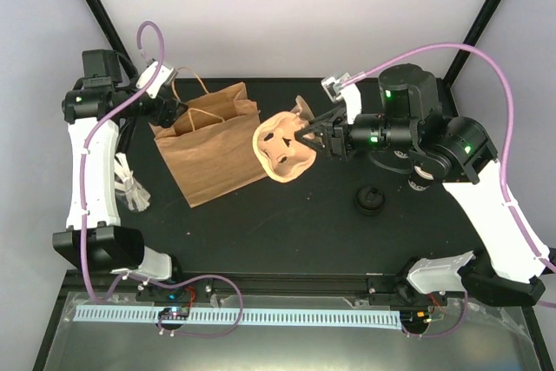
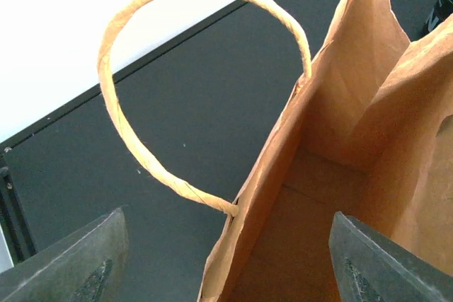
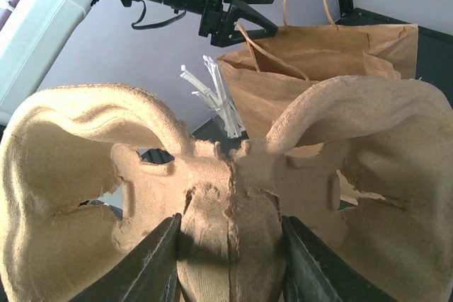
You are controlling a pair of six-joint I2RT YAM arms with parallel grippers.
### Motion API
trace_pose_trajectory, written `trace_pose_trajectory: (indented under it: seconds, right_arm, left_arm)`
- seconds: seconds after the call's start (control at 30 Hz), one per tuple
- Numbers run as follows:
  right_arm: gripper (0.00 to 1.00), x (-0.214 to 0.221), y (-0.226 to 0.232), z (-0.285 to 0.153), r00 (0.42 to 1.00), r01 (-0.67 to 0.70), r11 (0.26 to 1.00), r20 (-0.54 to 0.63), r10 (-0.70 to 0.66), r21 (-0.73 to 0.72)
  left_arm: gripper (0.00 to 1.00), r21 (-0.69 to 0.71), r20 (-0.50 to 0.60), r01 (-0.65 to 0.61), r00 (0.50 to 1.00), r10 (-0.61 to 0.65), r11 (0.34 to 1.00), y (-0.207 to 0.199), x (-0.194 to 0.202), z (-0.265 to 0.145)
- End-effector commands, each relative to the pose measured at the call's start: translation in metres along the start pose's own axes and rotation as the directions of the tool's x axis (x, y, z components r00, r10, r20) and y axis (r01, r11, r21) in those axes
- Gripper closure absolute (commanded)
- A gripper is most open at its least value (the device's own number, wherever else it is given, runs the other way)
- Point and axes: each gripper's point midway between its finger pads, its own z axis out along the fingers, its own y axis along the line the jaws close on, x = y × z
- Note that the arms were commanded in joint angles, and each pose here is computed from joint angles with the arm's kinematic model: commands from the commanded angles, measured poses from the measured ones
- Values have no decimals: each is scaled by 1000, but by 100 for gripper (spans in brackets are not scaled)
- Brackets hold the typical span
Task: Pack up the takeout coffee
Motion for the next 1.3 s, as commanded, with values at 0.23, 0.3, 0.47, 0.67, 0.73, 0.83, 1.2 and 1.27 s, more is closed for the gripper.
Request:
trace_pose_trajectory:
  seconds: [0.23, 0.3, 0.47, 0.67, 0.73, 0.83, 1.2, 1.27]
  right_arm:
    - [63, -4, 3, -5, 1000, -4, 1000, 12, 4, -8]
    - [63, -4, 3, -6, 1000, -5, 1000, 13, 5, -6]
    - [63, -3, 2, -10, 1000, -5, 1000, 18, 5, 3]
    - [63, -2, 2, -10, 1000, -10, 1000, 18, 10, 4]
    - [63, -2, 2, -10, 1000, -8, 1000, 15, 8, 4]
    - [63, -1, 2, -12, 1000, -4, 1000, 16, 4, 10]
    - [63, -2, 0, -25, 997, 11, 999, 81, -15, 43]
    - [63, 4, -4, -25, 997, 8, 998, 78, -13, 56]
  left_arm:
    - [31, 114, -4, -28, 1000, 28, 993, 0, 2, 18]
    - [37, 124, -6, -18, 1000, 18, 992, 2, 1, 22]
    - [54, 137, -4, -19, 1000, 20, 990, 5, -1, 26]
    - [69, 211, 13, -72, 997, 71, 975, -11, 2, 28]
    - [73, 208, -6, -64, 998, 67, 976, -9, 6, 32]
    - [98, 208, -3, -71, 997, 73, 976, -10, 5, 31]
    - [98, 124, 176, -246, 959, 222, 961, -78, -42, -8]
    - [98, 60, 211, -274, 943, 256, 960, -91, -47, -17]
